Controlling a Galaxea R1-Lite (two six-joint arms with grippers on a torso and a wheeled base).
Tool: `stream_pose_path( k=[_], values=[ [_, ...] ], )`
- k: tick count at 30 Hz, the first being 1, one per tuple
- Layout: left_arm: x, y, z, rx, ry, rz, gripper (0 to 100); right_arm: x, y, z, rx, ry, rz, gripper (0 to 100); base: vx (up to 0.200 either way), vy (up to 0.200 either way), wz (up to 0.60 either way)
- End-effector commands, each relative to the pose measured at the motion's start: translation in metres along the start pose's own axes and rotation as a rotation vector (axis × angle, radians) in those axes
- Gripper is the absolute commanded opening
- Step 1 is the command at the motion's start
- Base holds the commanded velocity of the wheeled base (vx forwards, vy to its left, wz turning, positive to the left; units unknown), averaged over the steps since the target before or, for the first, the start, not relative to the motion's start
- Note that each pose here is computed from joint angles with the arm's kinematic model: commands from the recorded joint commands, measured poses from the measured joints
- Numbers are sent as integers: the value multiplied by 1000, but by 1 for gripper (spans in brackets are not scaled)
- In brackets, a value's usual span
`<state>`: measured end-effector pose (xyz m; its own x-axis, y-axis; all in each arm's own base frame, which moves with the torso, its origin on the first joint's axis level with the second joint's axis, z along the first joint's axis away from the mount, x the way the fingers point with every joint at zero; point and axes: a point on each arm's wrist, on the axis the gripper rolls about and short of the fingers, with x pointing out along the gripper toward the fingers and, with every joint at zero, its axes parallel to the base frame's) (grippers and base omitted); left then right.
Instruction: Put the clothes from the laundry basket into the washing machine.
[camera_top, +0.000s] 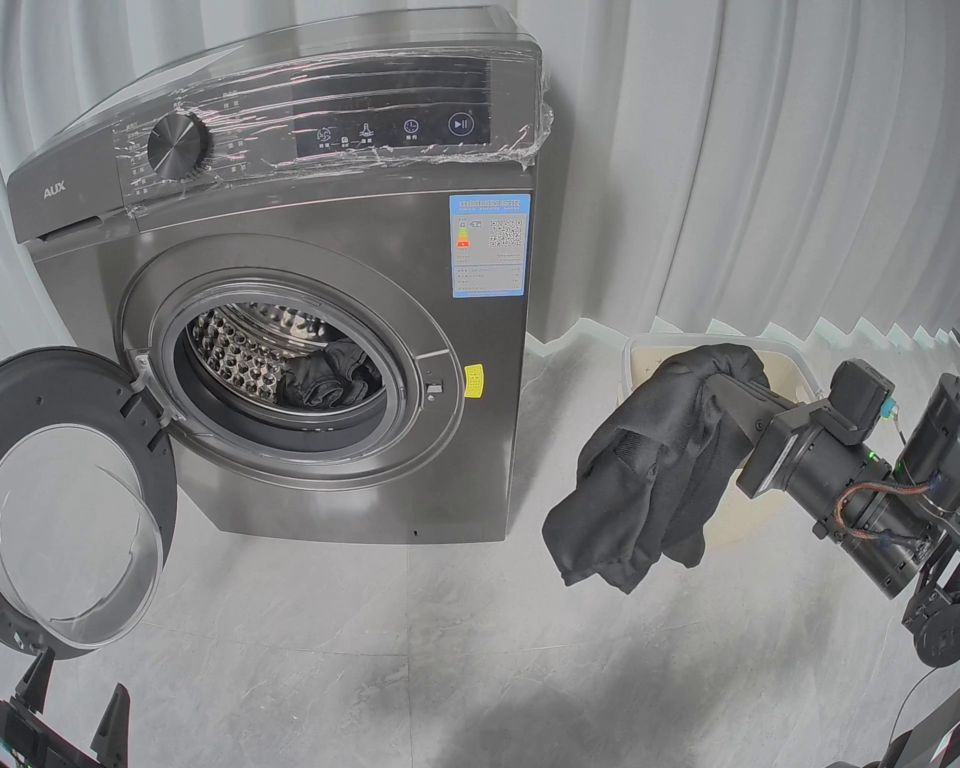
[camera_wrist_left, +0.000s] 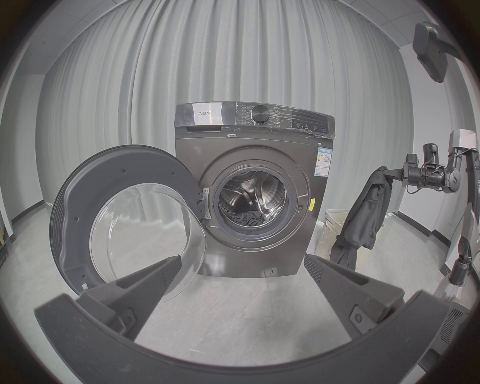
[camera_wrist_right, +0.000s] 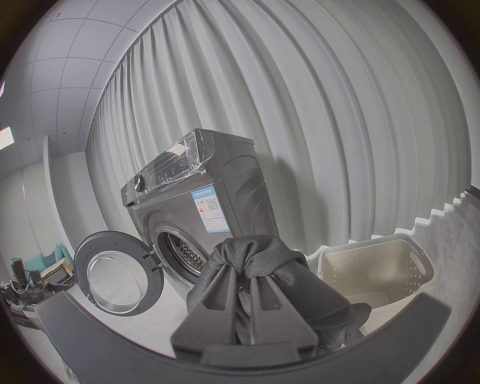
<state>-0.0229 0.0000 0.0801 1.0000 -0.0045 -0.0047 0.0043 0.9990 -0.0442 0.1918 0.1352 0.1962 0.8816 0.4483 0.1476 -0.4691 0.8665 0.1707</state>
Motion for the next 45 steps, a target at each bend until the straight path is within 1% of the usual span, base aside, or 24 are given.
stream_pose_path(
  k=[1,12,36,45],
  values=[
    [0,0,-4,0,0,0,100,0,0,0,1,1,2,0,0,200,0],
    [0,0,-4,0,0,0,100,0,0,-1,3,3,1,0,0,200,0],
    [0,0,-4,0,0,0,100,0,1,-1,3,5,3,0,0,0,0],
    [0,0,-4,0,0,0,100,0,0,-2,4,8,2,0,0,200,0]
  ],
)
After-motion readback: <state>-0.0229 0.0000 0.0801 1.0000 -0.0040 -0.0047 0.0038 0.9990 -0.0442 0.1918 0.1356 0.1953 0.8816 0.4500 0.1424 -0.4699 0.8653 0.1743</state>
